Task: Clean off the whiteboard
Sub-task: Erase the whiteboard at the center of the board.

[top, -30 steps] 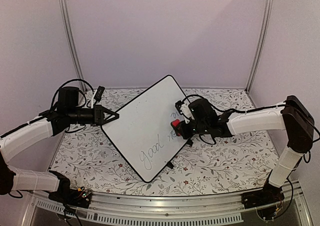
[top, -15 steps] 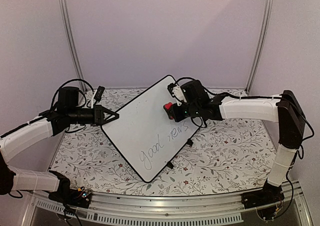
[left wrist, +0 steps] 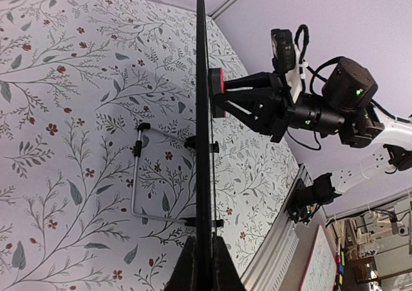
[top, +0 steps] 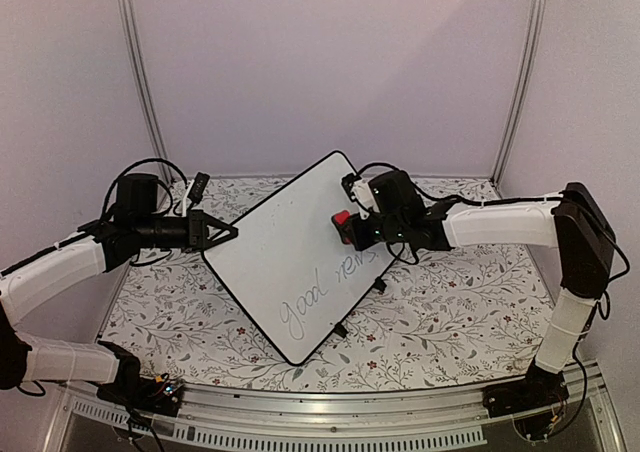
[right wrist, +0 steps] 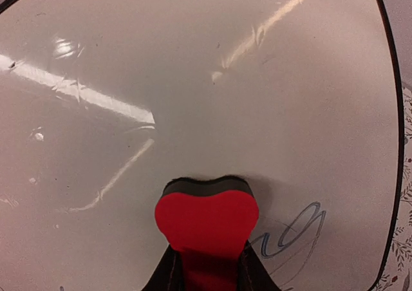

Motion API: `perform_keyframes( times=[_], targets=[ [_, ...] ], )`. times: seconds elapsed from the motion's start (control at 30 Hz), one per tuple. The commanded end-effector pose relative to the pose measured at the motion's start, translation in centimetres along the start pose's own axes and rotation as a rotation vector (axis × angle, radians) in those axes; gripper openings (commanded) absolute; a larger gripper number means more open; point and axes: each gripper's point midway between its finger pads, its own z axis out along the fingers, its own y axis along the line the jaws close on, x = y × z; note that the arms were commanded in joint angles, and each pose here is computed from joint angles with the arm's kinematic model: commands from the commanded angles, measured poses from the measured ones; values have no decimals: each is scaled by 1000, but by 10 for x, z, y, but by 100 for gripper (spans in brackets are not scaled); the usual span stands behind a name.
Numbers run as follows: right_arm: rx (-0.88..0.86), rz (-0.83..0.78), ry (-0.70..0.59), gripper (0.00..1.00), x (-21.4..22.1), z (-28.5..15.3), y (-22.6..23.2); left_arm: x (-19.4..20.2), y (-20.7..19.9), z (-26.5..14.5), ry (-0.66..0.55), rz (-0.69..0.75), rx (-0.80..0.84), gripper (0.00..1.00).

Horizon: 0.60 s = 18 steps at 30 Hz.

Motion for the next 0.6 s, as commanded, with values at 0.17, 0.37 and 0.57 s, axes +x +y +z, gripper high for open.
perform_keyframes(
  times=[0.17, 0.37, 0.57],
  targets=[
    [19, 22, 180, 0, 75, 2, -13, 4, -15, 0, 18, 68, 78, 0],
    [22, 31, 197, 0, 88, -2, -15, 4, -14, 1, 20, 66, 77, 0],
    [28, 30, 211, 0, 97, -6, -17, 5, -14, 1, 22, 65, 77, 0]
  ],
)
